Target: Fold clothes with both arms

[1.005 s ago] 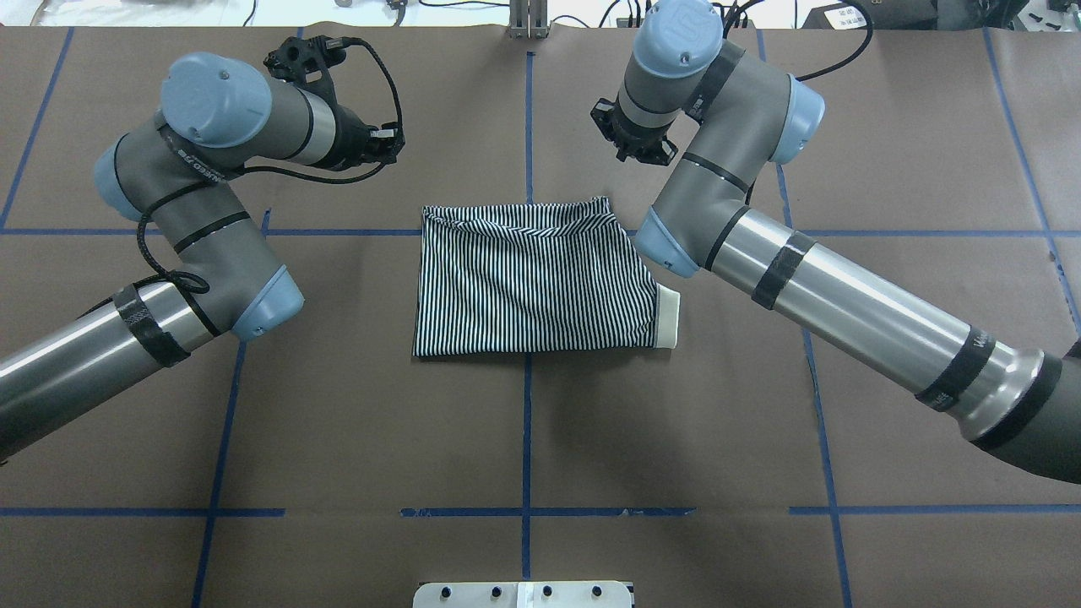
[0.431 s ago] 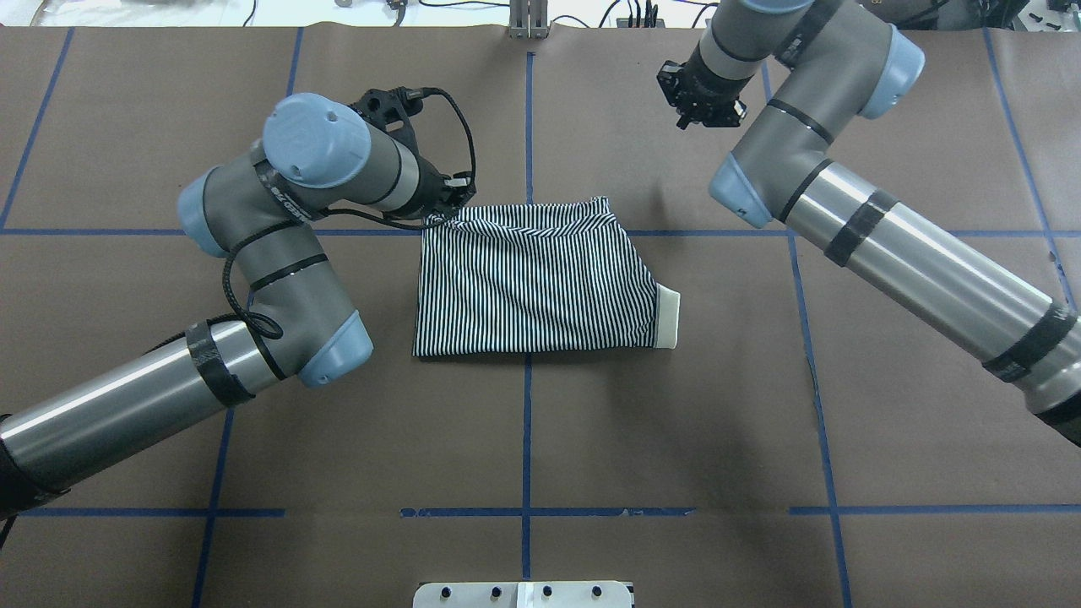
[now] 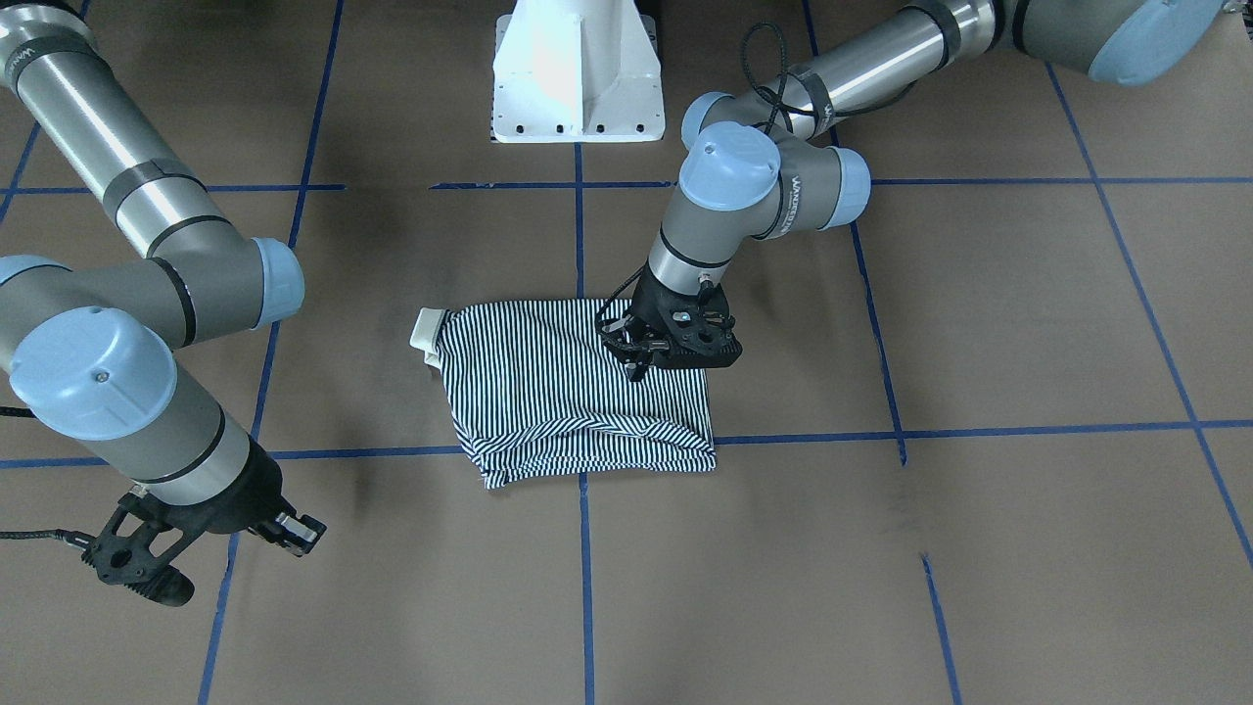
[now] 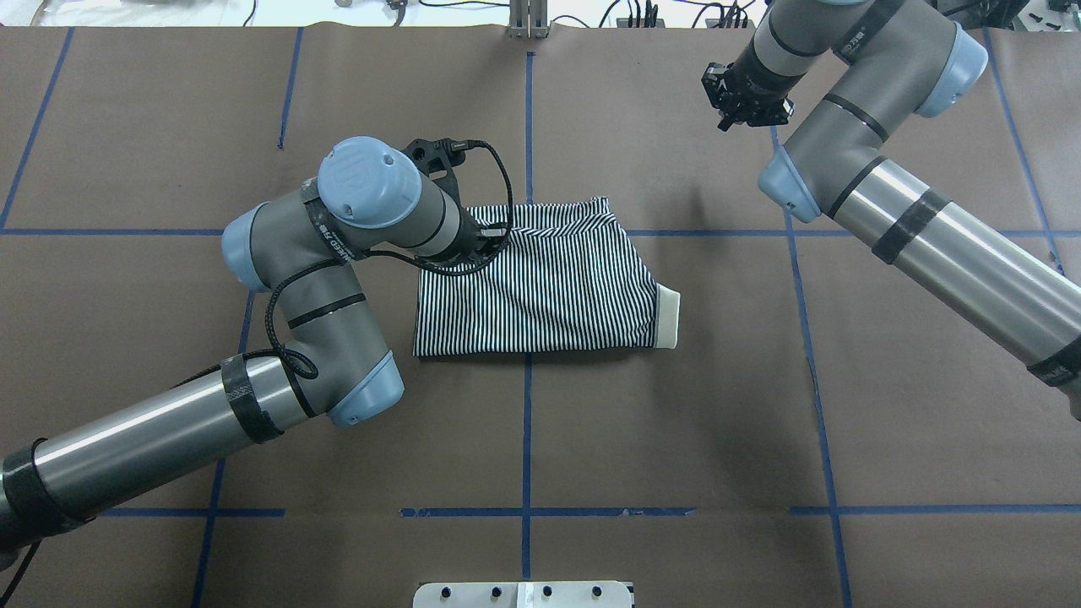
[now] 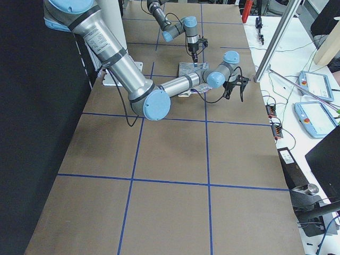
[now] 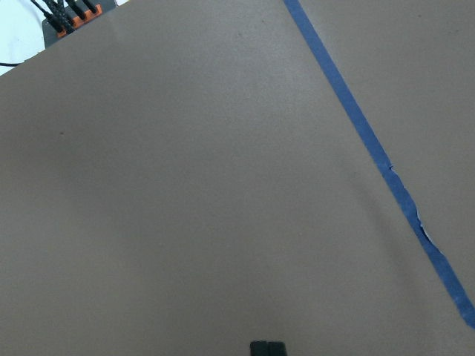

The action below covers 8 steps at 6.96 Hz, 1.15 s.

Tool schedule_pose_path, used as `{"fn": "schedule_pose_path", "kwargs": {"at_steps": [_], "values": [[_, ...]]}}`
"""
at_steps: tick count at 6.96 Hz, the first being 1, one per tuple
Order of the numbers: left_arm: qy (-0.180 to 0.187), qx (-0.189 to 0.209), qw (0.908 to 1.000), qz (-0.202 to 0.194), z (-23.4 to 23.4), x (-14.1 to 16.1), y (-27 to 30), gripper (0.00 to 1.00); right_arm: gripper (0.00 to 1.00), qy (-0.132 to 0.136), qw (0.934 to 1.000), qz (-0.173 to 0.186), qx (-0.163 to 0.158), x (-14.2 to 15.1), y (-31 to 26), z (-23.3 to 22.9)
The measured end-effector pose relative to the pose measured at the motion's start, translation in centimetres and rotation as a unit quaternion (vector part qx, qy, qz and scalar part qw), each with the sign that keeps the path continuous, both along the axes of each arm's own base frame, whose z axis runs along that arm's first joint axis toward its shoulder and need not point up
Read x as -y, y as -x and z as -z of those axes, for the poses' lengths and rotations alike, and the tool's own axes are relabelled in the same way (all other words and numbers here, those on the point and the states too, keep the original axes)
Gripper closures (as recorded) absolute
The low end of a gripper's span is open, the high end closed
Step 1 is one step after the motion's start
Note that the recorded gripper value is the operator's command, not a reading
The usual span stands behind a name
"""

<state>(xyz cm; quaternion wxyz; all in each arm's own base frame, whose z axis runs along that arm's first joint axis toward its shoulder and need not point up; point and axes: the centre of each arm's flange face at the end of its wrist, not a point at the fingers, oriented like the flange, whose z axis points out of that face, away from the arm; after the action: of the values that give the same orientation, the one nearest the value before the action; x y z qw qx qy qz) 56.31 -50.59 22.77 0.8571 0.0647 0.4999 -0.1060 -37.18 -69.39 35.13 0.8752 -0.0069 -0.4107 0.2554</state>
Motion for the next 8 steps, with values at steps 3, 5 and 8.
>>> {"fn": "schedule_pose_path", "kwargs": {"at_steps": [3, 5, 8], "values": [[-0.022, 0.013, 0.9997, -0.007, -0.8, 1.4, -0.1, 1.00, 1.00, 0.004, 1.0000, 0.002, -0.003, -0.5, -0.4, -1.3], [-0.027, 0.023, 0.9994, -0.001, -1.0, 4.1, -0.8, 1.00, 1.00, 0.005, 1.0000, 0.002, -0.003, -0.7, -0.4, -1.5], [-0.059, 0.028, 0.9974, 0.031, -2.6, 11.4, -0.5, 1.00, 1.00, 0.005, 1.0000, 0.002, -0.002, -0.8, -0.3, -1.4]]}}
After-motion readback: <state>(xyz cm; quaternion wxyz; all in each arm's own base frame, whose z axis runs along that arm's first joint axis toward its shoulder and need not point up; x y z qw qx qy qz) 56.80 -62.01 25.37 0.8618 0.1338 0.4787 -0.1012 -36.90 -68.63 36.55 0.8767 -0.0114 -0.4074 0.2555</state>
